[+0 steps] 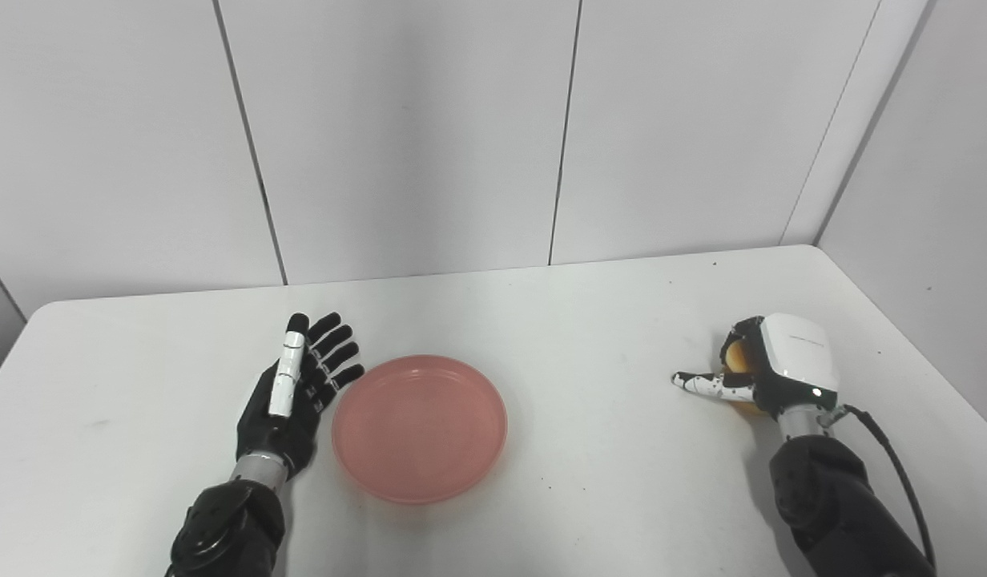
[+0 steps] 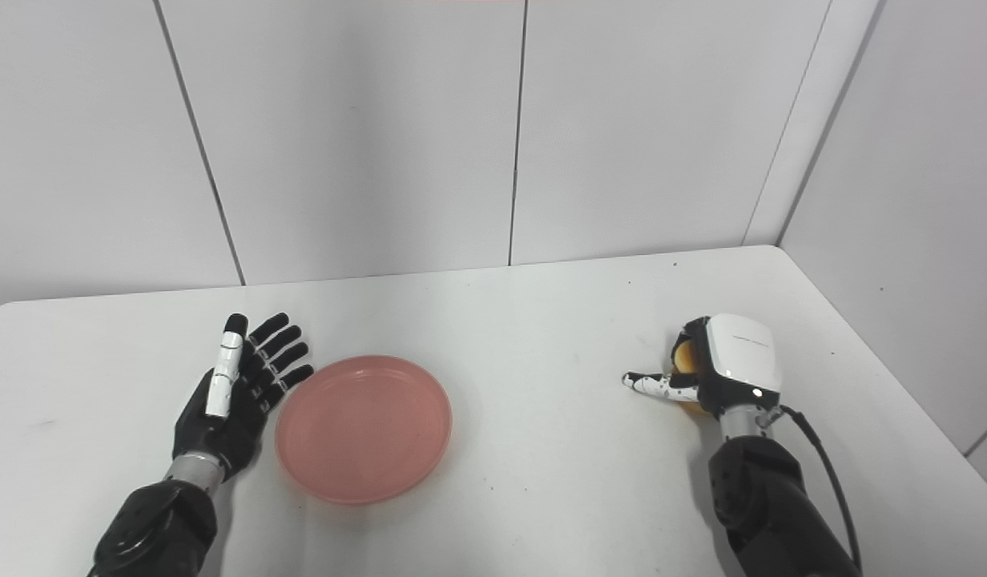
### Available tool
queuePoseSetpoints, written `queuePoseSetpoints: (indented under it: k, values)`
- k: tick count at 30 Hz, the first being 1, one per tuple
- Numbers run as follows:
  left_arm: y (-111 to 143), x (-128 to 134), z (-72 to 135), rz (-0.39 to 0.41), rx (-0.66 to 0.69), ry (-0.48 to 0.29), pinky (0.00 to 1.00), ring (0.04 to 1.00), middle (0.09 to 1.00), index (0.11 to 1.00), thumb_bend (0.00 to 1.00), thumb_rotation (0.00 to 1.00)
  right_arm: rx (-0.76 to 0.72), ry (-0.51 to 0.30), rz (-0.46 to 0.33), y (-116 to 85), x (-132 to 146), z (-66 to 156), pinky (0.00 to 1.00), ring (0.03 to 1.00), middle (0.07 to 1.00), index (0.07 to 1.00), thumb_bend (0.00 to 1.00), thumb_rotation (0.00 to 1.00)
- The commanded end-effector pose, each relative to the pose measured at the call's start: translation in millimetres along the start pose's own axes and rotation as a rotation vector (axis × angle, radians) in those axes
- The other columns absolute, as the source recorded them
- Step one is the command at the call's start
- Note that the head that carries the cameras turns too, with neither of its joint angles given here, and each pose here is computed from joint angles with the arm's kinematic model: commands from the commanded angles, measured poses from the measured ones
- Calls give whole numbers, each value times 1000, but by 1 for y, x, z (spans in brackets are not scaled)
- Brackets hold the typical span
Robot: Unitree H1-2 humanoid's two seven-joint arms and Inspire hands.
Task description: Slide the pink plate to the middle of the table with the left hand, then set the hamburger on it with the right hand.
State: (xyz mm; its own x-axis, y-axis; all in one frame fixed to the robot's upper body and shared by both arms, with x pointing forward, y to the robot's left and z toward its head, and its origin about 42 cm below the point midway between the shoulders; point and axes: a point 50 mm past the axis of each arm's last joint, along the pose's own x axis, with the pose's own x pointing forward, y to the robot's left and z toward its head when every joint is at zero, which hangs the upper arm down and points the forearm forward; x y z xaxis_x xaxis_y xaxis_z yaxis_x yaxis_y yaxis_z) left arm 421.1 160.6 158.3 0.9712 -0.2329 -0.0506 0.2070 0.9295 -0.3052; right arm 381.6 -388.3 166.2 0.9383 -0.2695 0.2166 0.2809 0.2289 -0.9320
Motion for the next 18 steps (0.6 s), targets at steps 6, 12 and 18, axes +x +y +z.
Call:
queuePoseSetpoints:
  k: [6, 12, 18]
  values:
    - [-9, 11, 2, -27, 11, -21, 756, 836, 837, 774, 848, 784, 65, -166, -101, -41, 8, 45, 136, 182, 245, 278, 666, 505]
    - [-17, 14, -1, -34, 11, -35, 739, 830, 821, 765, 851, 792, 137, -275, -161, -79, 2, 97, 133, 187, 261, 316, 622, 382]
    - [-28, 18, -10, -39, -4, -26, 760, 827, 826, 781, 846, 797, 203, -380, -222, -98, -1, 141, 130, 183, 255, 301, 599, 439]
